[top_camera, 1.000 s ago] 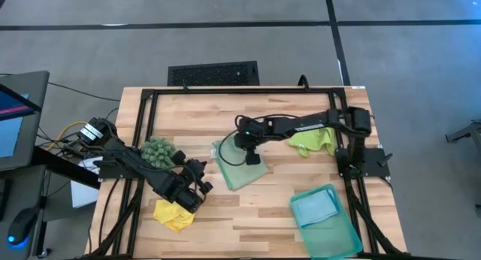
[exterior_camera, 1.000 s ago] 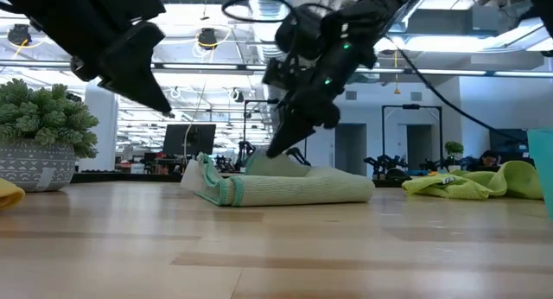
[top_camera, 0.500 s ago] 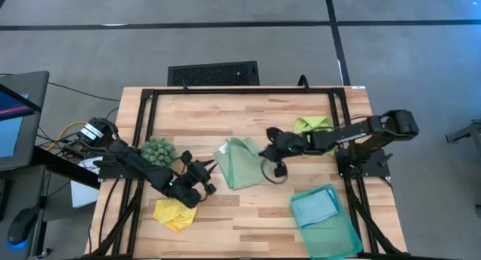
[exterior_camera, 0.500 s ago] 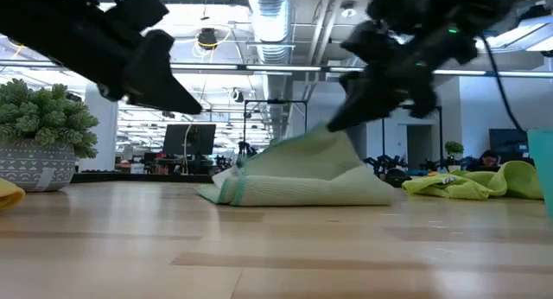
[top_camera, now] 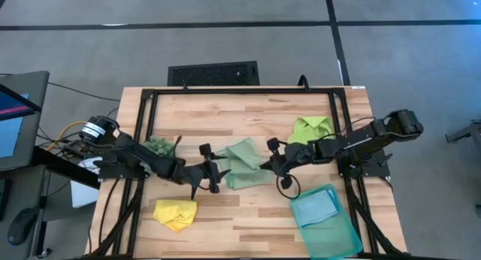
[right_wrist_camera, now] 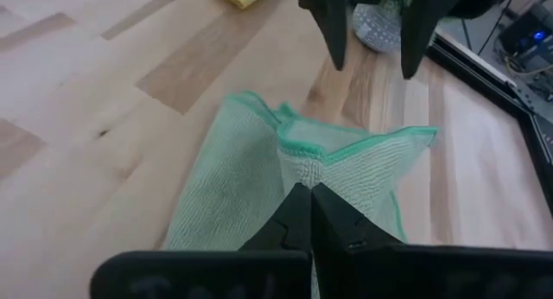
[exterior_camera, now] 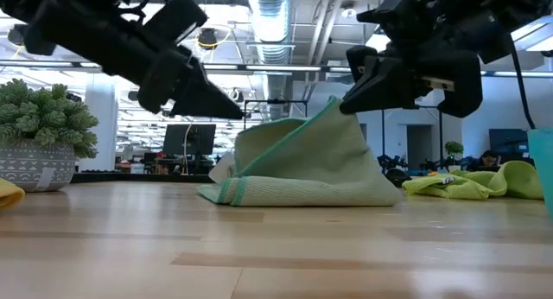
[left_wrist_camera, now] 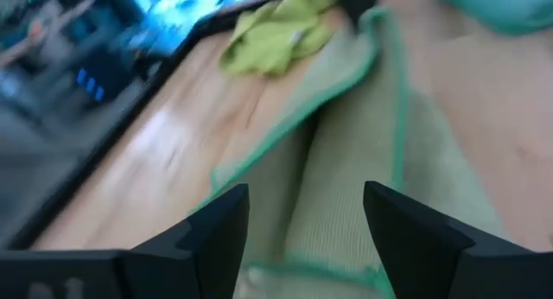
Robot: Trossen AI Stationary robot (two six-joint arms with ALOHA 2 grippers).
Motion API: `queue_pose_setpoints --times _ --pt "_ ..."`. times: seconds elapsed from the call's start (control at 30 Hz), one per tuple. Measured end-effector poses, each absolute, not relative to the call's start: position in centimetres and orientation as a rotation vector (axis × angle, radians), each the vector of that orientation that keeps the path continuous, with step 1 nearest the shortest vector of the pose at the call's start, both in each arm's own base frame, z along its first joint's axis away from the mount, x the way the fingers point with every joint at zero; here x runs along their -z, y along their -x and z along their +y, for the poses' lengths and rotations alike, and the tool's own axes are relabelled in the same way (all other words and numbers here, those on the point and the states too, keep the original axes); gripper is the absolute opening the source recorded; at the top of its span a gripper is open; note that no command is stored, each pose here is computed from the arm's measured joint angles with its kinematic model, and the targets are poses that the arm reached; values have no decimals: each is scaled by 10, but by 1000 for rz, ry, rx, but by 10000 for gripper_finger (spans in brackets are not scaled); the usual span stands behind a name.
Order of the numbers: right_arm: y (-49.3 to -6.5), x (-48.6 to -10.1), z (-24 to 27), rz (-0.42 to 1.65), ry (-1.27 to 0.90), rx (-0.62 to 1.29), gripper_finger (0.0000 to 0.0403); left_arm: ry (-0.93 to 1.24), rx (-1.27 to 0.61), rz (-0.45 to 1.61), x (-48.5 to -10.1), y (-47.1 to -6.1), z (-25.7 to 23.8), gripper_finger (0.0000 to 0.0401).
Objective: Fold microfiber towels
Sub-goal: Fold the green microfiber cloth
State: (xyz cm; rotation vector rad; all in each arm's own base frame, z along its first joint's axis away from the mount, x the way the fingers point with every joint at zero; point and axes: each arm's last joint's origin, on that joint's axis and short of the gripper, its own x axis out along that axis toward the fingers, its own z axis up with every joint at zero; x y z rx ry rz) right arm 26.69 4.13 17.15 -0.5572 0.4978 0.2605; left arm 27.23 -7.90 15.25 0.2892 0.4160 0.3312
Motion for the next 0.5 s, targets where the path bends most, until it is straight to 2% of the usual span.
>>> queue_pose_setpoints --times 0.17,0.5 --pt "-267 -171 38 502 540 -246 15 -470 -214 331 -164 -278 -81 224" --pt "-267 -171 37 504 531 -241 17 -625 -219 374 -163 -286 -54 224"
